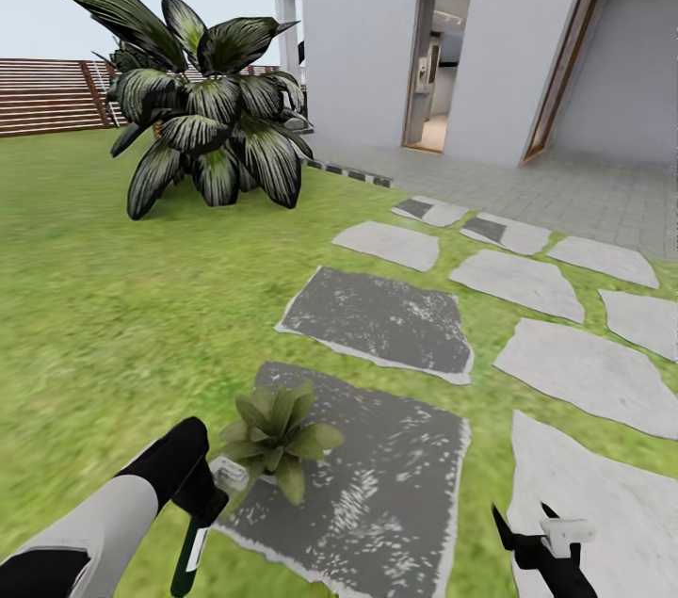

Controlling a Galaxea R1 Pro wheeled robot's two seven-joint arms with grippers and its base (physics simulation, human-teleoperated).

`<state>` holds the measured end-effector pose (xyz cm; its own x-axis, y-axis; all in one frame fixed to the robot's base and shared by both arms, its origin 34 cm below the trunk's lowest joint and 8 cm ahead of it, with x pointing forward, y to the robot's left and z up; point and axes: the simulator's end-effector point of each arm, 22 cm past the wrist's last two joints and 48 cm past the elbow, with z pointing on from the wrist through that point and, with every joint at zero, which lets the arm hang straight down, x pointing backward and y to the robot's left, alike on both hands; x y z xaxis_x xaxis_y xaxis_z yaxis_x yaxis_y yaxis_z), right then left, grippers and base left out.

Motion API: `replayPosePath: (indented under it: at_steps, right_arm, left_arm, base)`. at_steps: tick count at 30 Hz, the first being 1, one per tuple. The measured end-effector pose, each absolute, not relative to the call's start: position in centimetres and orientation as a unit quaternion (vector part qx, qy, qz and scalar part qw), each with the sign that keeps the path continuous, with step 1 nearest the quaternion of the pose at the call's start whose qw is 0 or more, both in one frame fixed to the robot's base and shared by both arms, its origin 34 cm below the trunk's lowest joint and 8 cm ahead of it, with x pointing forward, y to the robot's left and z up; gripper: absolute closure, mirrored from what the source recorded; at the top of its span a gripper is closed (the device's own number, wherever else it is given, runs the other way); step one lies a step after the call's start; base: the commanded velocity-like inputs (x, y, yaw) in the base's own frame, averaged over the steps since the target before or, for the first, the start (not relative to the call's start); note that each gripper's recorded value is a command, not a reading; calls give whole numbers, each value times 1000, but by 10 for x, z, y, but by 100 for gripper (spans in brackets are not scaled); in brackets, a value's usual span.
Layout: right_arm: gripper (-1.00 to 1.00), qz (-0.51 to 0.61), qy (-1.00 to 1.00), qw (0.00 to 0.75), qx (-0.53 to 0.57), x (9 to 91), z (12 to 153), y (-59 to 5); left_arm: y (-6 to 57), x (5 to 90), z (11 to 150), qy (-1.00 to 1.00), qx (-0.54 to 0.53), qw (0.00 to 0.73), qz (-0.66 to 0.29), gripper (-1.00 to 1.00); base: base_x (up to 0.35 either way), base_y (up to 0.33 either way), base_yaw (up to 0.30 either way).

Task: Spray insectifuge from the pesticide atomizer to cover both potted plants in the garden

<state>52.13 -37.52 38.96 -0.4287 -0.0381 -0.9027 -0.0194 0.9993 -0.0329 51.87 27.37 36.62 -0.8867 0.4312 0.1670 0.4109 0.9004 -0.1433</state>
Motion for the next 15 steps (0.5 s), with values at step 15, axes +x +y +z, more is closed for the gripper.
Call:
replayPosePath:
  at_steps: [15]
  right_arm:
    - [-100, -10, 846, 534, -19, 521, 390, -377]
  left_arm:
    - [272, 569, 401, -976, -200, 71, 36, 100]
  base:
    - [-28, 0, 0]
